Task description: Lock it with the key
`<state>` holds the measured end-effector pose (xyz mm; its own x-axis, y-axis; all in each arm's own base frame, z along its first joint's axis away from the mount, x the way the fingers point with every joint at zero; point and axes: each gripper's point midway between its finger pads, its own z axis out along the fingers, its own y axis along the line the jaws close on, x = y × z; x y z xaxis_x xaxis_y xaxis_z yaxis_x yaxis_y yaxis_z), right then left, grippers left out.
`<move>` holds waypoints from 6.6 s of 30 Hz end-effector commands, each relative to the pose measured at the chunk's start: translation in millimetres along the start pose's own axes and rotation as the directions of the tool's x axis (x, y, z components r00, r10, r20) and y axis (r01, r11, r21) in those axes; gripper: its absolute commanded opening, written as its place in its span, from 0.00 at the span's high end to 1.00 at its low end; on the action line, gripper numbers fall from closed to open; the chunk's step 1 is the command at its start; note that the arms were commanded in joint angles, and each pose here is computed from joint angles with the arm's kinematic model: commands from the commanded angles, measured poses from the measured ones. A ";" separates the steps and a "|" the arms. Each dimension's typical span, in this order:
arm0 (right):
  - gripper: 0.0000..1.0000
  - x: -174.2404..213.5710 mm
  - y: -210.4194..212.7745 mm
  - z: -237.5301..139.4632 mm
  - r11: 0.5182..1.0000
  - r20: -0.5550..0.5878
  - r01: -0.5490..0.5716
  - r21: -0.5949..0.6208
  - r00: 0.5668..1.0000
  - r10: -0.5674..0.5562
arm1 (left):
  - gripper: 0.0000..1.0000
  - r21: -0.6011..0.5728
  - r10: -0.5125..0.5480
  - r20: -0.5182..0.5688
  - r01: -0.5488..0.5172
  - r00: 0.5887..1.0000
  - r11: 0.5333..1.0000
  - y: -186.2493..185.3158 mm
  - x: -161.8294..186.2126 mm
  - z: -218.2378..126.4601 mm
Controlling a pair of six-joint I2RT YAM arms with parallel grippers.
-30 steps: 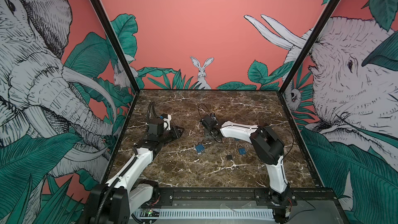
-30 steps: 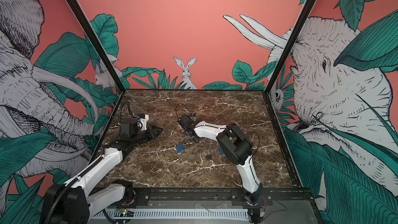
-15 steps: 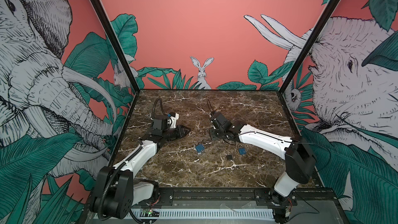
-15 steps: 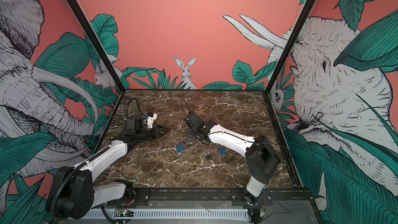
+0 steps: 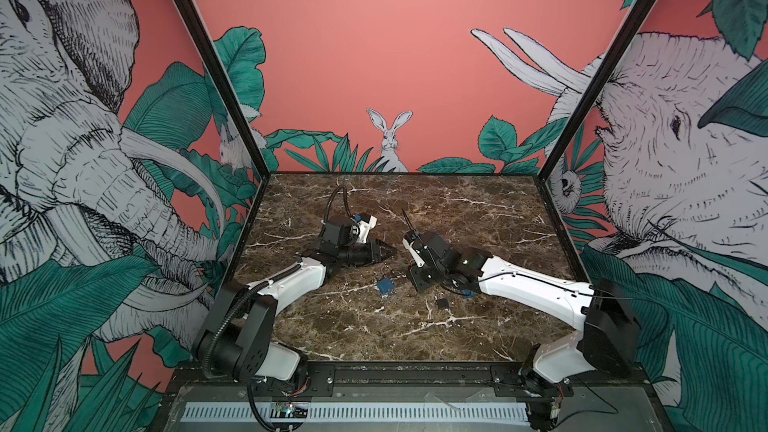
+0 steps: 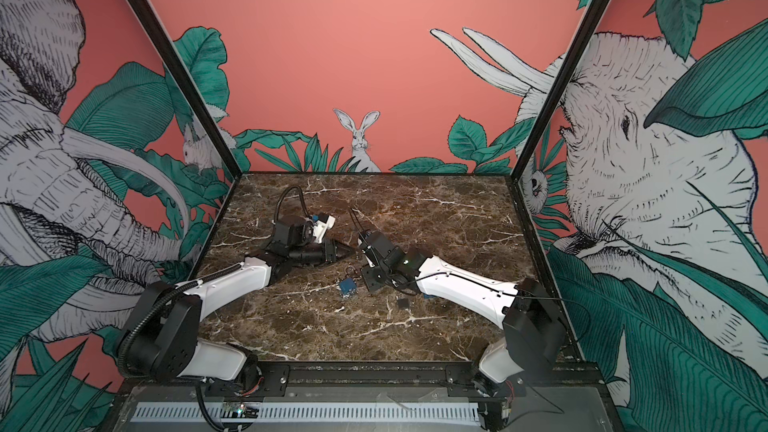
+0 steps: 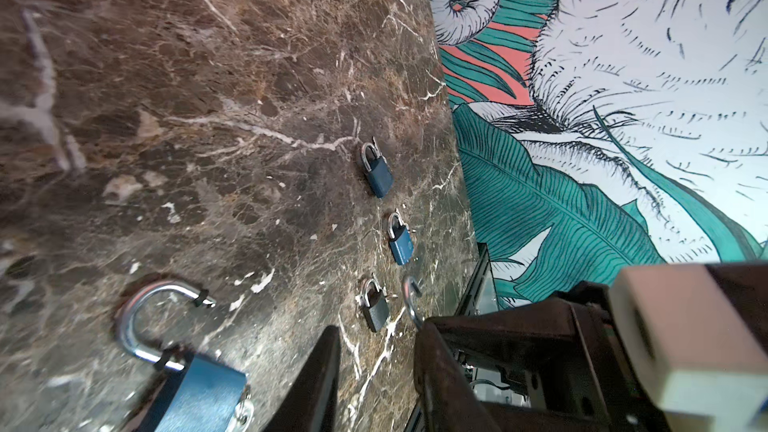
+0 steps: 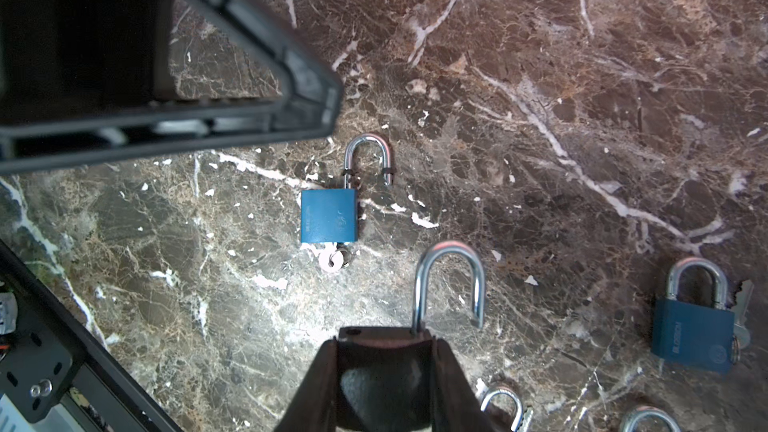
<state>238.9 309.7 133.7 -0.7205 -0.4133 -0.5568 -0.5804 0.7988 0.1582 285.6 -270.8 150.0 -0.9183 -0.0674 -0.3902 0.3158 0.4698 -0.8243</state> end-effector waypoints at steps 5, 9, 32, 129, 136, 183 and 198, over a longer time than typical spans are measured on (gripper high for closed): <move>0.92 -12.2 8.7 -10.9 0.999 0.057 0.028 -0.025 0.998 -0.027 | 0.66 0.086 0.040 -0.035 -0.037 0.999 0.996 -27.2 -0.8 19.6; 0.92 -13.6 9.6 -10.7 0.999 0.061 0.034 -0.022 0.998 -0.033 | 0.67 0.105 0.044 -0.073 -0.037 0.996 0.994 -31.1 6.5 32.2; 0.93 -20.6 9.9 -14.4 0.999 0.082 0.042 -0.015 0.996 -0.041 | 0.76 0.138 0.033 -0.125 -0.015 0.992 0.990 -34.3 16.6 51.8; 0.67 -72.7 -44.7 -109.7 0.949 0.577 0.057 -0.311 0.805 0.140 | 1.00 0.342 -0.093 0.085 0.059 0.992 0.938 -165.4 -59.9 20.0; 0.70 -76.9 -44.8 -108.6 0.948 0.585 0.060 -0.311 0.799 0.141 | 1.00 0.347 -0.094 0.074 0.063 0.993 0.936 -167.1 -57.6 23.9; 1.00 -26.4 -30.7 -130.3 0.929 0.433 0.030 -0.369 0.890 0.144 | 0.61 -0.013 0.195 0.156 -0.196 0.968 0.981 -128.4 -55.1 -18.1; 1.00 -15.5 0.6 -137.3 0.842 0.324 0.061 -0.536 0.936 0.138 | 0.62 0.150 0.376 0.082 -0.385 0.923 0.911 -158.9 -28.2 -25.7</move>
<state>203.1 251.6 238.0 -0.6468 -0.1344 -0.7507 -0.7094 0.4673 0.5276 265.9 -316.1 288.9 -0.7462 0.0084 -0.6657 0.6111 0.4054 -0.6798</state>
